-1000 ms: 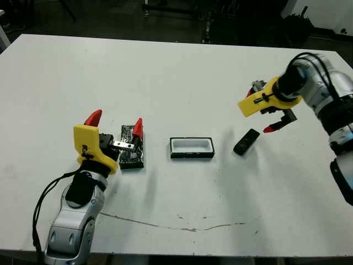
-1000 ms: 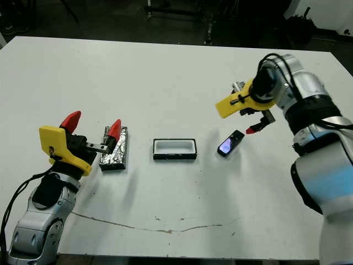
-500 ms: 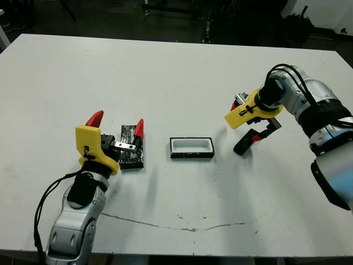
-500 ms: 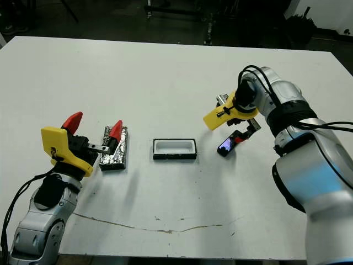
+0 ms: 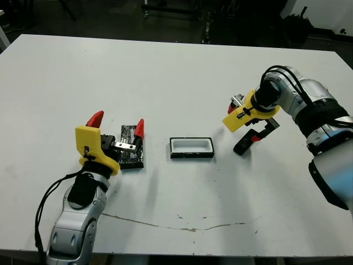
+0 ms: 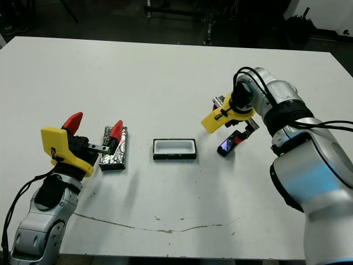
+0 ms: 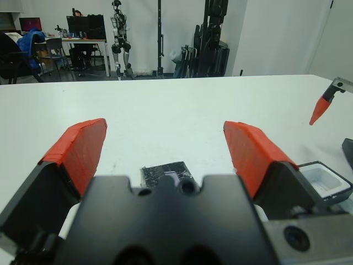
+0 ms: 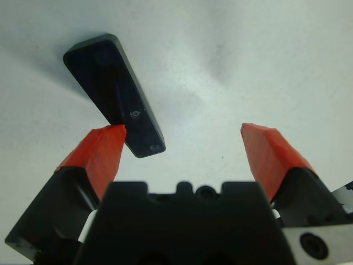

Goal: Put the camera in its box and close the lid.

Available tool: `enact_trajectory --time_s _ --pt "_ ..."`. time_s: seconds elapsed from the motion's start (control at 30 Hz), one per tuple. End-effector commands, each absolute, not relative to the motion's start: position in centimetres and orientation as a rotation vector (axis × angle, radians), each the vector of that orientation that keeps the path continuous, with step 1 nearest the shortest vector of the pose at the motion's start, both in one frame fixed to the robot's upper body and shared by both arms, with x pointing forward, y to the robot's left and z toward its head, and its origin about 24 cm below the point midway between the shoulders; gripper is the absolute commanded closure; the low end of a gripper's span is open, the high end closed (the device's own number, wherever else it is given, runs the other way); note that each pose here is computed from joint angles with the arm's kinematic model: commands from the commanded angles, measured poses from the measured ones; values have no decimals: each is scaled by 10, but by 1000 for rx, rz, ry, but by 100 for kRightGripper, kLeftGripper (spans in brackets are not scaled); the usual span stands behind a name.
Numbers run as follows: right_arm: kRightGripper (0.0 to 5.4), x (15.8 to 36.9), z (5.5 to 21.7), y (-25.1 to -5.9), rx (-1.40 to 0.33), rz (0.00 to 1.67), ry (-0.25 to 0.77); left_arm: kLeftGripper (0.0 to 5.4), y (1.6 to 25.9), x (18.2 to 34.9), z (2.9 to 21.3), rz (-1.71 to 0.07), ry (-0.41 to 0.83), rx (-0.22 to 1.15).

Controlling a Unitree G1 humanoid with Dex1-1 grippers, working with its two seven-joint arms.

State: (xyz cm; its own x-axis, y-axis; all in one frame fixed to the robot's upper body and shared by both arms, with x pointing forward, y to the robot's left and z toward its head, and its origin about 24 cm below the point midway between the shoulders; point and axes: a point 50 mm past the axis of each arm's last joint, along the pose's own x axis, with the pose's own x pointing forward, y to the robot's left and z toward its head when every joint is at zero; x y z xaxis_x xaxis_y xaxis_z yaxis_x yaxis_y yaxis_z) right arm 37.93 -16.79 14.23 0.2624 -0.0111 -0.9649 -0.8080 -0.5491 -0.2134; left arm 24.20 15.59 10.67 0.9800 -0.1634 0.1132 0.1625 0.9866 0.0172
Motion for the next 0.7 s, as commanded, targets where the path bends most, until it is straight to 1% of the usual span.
enact_trajectory --time_s 0.03,0.13,0.27,0.33,0.43,0.6,0.7 --pt "0 379 139 -170 -1788 1354 793 1 157 241 104 -156 -100 17" --pt "0 380 141 -170 -1792 1338 801 1 157 241 104 -156 -93 22" --pt "0 379 145 -171 -1808 1344 766 1 157 241 103 -154 -97 15" --pt "0 378 146 -174 -1796 1346 772 1 157 241 103 -154 -96 13" --pt "0 378 147 -179 -1778 1319 815 1 157 241 104 -156 -95 9" --pt "0 376 153 -184 -1788 1318 781 1 157 241 103 -153 -97 9" --pt "0 377 157 -189 -1746 1307 785 1 157 240 103 -157 -96 4"
